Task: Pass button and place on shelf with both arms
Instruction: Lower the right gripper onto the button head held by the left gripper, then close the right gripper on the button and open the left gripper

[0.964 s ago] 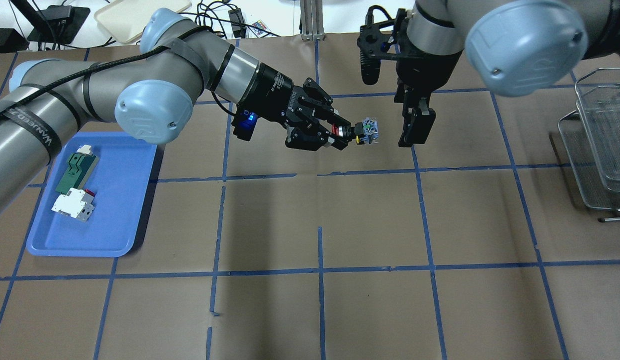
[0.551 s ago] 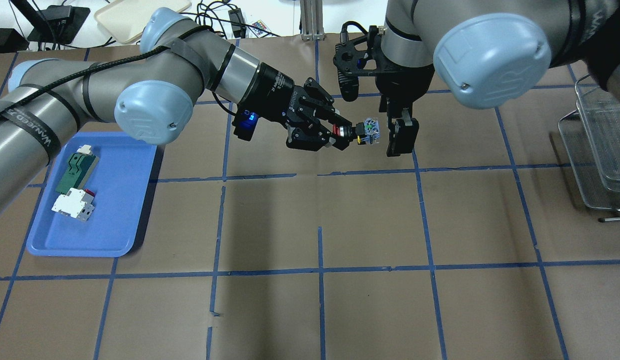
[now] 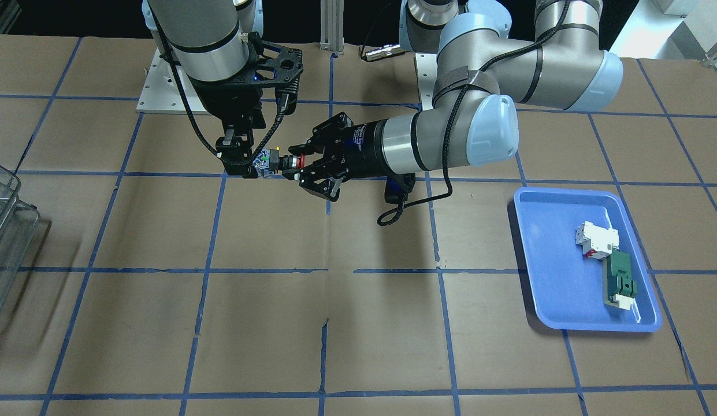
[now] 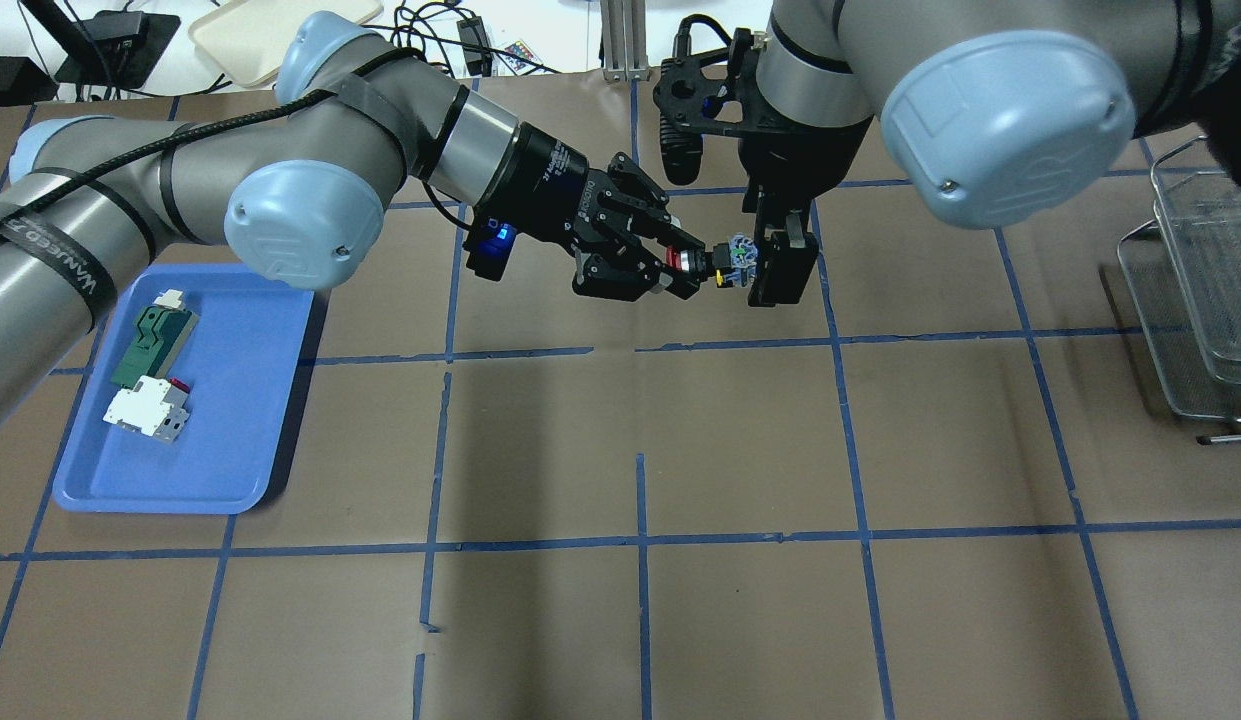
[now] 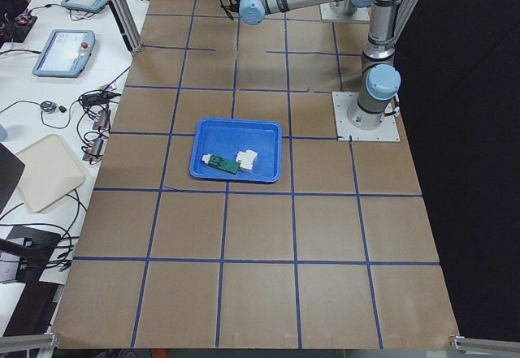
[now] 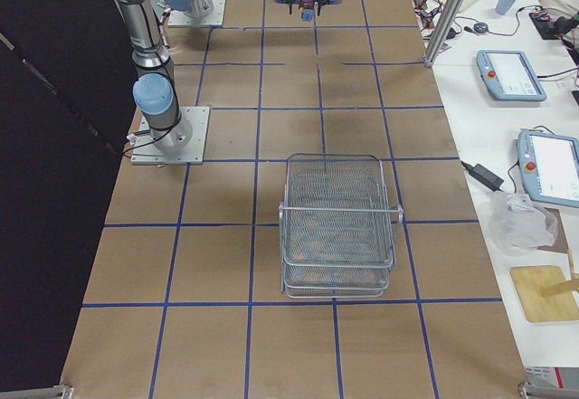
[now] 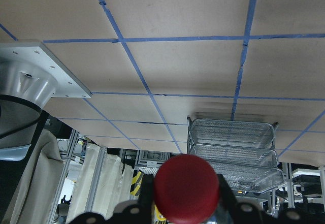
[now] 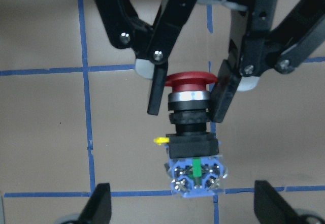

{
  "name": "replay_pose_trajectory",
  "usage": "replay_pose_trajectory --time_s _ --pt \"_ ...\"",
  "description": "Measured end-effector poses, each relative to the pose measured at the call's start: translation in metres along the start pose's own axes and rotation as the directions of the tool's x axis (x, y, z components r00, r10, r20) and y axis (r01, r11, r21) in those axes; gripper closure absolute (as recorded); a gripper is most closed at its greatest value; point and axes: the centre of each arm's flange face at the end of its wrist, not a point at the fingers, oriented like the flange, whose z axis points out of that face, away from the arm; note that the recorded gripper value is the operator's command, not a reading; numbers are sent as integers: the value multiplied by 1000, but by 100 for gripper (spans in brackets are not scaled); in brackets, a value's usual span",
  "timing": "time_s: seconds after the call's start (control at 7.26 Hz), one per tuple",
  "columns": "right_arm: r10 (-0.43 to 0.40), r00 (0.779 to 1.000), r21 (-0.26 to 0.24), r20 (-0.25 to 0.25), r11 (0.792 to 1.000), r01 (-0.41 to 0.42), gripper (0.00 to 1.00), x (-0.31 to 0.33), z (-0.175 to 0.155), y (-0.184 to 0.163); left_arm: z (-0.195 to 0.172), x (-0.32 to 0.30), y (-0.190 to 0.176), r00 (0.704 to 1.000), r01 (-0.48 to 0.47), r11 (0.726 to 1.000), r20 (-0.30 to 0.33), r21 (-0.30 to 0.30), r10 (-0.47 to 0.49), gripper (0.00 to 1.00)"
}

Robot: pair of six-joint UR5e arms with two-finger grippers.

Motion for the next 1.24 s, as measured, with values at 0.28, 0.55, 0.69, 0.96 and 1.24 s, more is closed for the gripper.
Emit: replay_pose_trajectory --time_s 0.28,0.55,0.69,0.96,1.24 --pt "81 997 6 -10 997 -80 0 2 2 -1 -1 -1 1 1000 0 1000 -2 0 0 100" --pt "89 996 4 -4 996 -89 0 6 10 -3 -2 -2 3 1000 3 1000 -4 -1 -3 100" --pt "89 996 1 3 996 -89 0 8 15 -4 -2 -2 3 1000 4 1000 -5 -1 -4 100" --pt "90 996 -2 11 996 -90 0 7 19 -9 -2 -2 4 1000 4 1000 -5 -1 -4 100" --pt "87 996 -8 23 996 -87 48 4 22 -12 -2 -2 4 1000 4 1000 -5 0 -4 100"
